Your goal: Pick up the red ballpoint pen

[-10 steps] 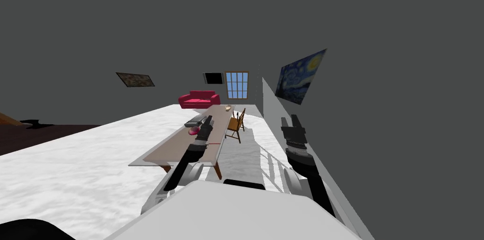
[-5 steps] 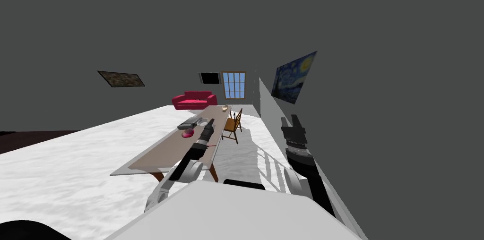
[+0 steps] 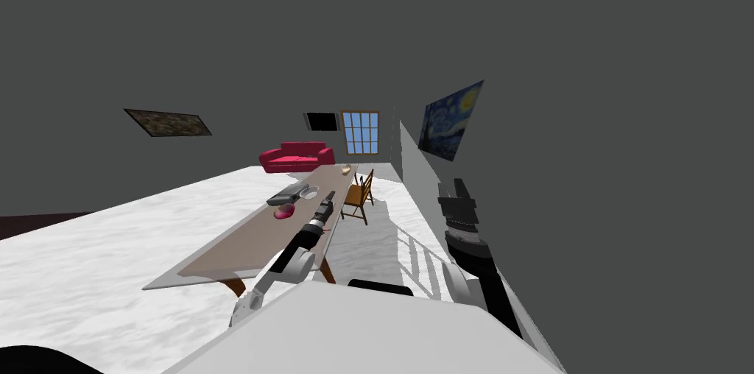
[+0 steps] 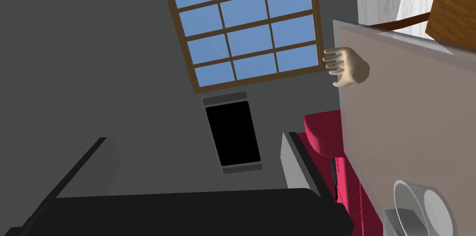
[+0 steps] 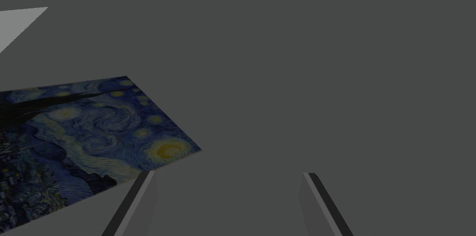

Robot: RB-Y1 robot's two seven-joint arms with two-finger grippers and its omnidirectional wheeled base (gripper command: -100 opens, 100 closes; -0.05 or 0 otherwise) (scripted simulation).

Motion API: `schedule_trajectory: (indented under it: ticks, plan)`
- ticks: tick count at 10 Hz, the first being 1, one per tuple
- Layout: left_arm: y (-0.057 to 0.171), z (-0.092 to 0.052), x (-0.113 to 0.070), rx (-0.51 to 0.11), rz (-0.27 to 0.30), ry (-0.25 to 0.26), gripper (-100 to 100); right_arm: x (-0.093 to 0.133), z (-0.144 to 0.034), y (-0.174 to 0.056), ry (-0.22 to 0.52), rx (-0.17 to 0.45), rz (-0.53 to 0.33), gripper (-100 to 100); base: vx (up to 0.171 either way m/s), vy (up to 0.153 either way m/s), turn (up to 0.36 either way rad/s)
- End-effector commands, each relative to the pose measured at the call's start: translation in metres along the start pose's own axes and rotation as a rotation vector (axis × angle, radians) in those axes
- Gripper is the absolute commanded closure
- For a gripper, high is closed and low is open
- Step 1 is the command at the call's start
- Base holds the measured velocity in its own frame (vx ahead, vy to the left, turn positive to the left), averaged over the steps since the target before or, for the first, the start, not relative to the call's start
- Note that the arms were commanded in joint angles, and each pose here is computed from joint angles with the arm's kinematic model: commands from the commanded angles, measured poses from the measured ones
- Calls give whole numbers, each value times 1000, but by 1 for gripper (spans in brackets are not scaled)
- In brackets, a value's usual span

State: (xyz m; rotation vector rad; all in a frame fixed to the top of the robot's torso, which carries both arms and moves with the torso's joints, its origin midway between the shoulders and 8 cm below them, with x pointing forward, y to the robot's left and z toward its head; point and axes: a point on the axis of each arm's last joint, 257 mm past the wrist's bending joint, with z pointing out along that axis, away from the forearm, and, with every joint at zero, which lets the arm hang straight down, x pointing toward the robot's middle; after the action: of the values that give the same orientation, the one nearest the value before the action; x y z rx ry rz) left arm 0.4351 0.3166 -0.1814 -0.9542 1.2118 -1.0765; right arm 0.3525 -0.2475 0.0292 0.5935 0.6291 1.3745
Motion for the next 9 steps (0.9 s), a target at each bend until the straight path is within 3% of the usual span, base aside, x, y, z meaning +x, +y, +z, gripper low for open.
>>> schedule_trajectory:
  ticks: [1, 2, 3, 4, 5, 6, 7, 8, 9]
  plan:
    - [31, 0, -4, -84, -19, 9, -100, 0, 0, 0, 0, 0, 0, 0, 33, -41, -95]
    - [32, 0, -3, -88, -19, 9, -100, 0, 0, 0, 0, 0, 0, 0, 28, -32, -42]
    - [58, -1, -7, -155, -35, 14, -100, 0, 0, 0, 0, 0, 0, 0, 27, -37, -105]
    - [61, -2, -7, -165, -35, 16, -100, 0, 0, 0, 0, 0, 0, 0, 28, -30, -37]
    - [83, -3, -10, -229, -52, 22, -100, 0, 0, 0, 0, 0, 0, 0, 35, -30, -82]
    - [90, -5, -11, -243, -52, 20, -100, 0, 0, 0, 0, 0, 0, 0, 32, -18, -51]
    - [114, -9, -14, -312, -69, 24, -100, 0, 0, 0, 0, 0, 0, 0, 42, -19, -81]
    - [119, -11, -15, -324, -69, 22, -100, 0, 0, 0, 0, 0, 0, 0, 35, -17, -58]
    - [137, -14, -17, -380, -86, 28, -100, 0, 0, 0, 0, 0, 0, 0, 46, -16, -100]
